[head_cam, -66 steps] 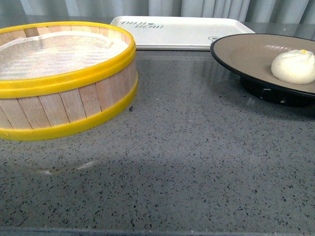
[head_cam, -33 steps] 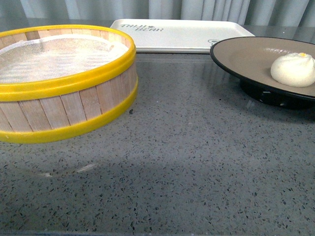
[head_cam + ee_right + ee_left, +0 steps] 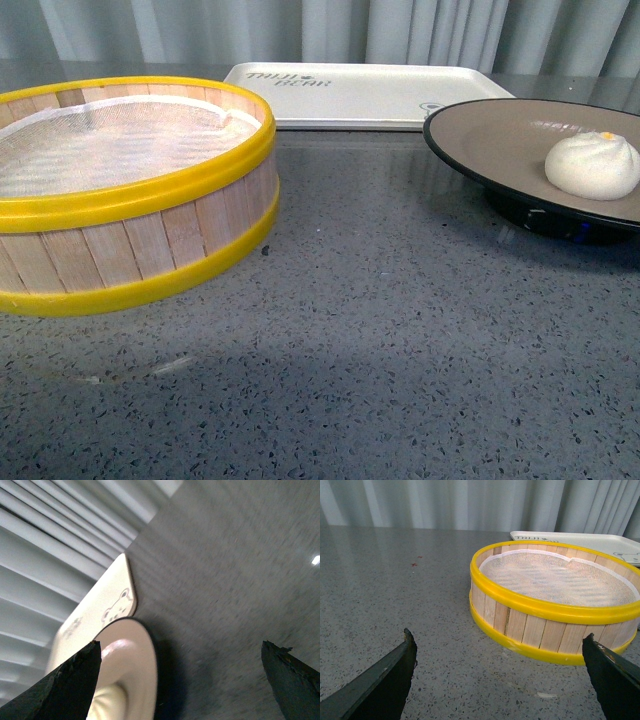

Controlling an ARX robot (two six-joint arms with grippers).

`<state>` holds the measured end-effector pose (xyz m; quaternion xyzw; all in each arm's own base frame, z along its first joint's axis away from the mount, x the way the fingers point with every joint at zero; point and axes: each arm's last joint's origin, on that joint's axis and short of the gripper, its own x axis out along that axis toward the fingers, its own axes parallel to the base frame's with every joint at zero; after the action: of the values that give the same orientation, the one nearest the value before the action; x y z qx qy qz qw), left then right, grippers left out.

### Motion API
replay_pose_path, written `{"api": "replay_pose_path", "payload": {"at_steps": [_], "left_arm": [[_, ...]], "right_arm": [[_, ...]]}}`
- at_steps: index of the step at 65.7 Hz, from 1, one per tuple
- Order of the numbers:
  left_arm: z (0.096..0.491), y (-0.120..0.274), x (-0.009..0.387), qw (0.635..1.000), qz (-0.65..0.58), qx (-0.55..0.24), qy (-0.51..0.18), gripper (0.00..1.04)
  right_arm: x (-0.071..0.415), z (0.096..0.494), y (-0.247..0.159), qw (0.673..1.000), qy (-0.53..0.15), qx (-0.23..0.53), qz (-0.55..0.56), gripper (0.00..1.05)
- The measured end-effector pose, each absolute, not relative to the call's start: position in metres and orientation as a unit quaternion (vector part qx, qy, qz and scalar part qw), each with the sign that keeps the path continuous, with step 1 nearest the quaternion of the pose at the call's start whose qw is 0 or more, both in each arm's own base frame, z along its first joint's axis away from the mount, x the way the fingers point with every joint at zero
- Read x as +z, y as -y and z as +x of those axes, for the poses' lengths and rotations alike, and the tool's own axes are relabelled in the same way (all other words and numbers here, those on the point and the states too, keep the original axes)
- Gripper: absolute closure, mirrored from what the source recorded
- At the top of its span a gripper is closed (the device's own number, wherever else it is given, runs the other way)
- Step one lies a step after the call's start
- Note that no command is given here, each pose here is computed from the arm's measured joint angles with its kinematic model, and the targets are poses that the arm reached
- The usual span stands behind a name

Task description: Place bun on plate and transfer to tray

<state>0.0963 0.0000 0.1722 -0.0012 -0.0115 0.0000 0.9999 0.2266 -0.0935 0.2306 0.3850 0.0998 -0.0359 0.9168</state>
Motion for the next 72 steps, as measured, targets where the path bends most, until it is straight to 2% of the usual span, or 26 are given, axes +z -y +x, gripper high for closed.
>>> {"api": "replay_pose_path", "payload": {"at_steps": [5,24,40,64,66,72], "left_arm": [[0.096,0.000,0.172,1.000,-0.001,0.000,0.012,0.07],[0.096,0.000,0.172,1.000,-0.001,0.000,0.012,0.07],[0.096,0.000,0.172,1.000,-0.001,0.000,0.012,0.07],[0.096,0.000,0.172,1.000,-0.001,0.000,0.012,0.07],[0.096,0.000,0.172,1.000,-0.001,0.000,0.012,0.07],[0.096,0.000,0.172,1.000,-0.001,0.000,0.012,0.07]], "right_arm": [[0.227,0.235,0.083,0.873,-0.137,-0.016,0.467,0.09],[0.212,0.241,0.074,0.797,-0.205,-0.007,0.569,0.09],[0.202,0.254,0.066,0.769,-0.232,0.004,0.596,0.09],[0.195,0.277,0.044,0.750,-0.256,0.042,0.608,0.09],[0.194,0.277,0.043,0.749,-0.256,0.044,0.609,0.11],[0.193,0.278,0.042,0.748,-0.260,0.045,0.609,0.27]]}}
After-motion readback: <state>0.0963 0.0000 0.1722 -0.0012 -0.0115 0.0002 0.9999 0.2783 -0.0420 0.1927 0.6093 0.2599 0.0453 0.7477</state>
